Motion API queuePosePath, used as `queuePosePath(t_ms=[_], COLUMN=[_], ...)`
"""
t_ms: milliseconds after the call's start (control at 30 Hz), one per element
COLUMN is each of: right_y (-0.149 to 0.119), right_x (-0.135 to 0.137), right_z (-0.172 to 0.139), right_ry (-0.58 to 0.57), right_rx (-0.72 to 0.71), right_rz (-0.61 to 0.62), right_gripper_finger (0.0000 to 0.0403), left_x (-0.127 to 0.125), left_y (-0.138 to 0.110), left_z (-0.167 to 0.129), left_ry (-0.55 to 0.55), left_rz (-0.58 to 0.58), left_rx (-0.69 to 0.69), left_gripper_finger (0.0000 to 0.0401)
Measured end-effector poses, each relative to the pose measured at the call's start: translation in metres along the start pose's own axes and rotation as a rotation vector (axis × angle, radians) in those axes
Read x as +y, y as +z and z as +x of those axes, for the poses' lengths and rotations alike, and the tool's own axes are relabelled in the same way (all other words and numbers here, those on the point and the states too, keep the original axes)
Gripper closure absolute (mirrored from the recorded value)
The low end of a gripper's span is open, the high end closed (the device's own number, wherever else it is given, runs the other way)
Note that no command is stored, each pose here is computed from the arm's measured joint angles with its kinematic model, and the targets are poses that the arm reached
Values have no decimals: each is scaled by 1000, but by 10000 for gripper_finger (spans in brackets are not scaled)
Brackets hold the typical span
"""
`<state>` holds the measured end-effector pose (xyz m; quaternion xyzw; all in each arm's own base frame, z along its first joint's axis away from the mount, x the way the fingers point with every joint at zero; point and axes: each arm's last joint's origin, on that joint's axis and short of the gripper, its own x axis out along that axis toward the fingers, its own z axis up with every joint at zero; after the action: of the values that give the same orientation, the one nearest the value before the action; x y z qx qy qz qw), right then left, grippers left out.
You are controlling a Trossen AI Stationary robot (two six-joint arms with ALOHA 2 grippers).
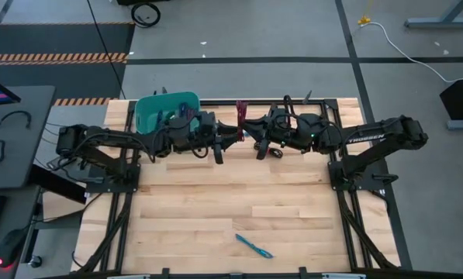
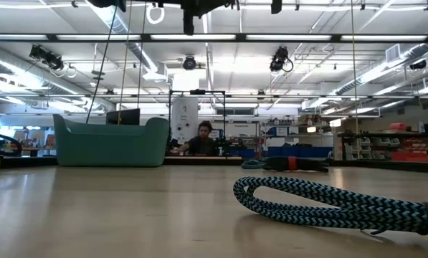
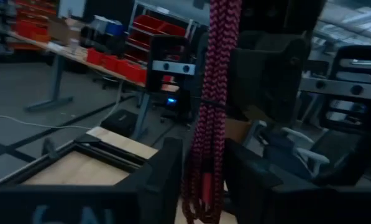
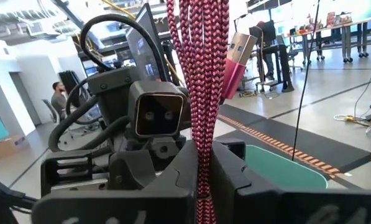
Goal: Pick and place USB-C Cables
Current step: Put the pink charger cable into the green bin
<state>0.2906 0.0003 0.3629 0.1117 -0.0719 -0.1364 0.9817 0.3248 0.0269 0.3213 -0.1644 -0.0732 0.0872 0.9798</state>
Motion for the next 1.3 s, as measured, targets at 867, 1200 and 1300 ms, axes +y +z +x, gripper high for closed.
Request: queuePosePath(t_ms=[867, 1200, 1300], right_y=[7, 42, 44], right_x=[1, -6, -8], right_z=[-3, -31, -34], right_ry=[41, -94, -137], right_rx=[-34, -164, -165], right_rz=[6, -42, -62], right_gripper_finger=[292, 219, 218], left_x=[1, 36, 65], left_y=[8, 58, 57], left_z=[-8, -73, -104], left_ry=[74, 647, 851], left_rz=[67, 73, 36], left_rx=[75, 366, 513], left_gripper_finger=[354, 354, 354])
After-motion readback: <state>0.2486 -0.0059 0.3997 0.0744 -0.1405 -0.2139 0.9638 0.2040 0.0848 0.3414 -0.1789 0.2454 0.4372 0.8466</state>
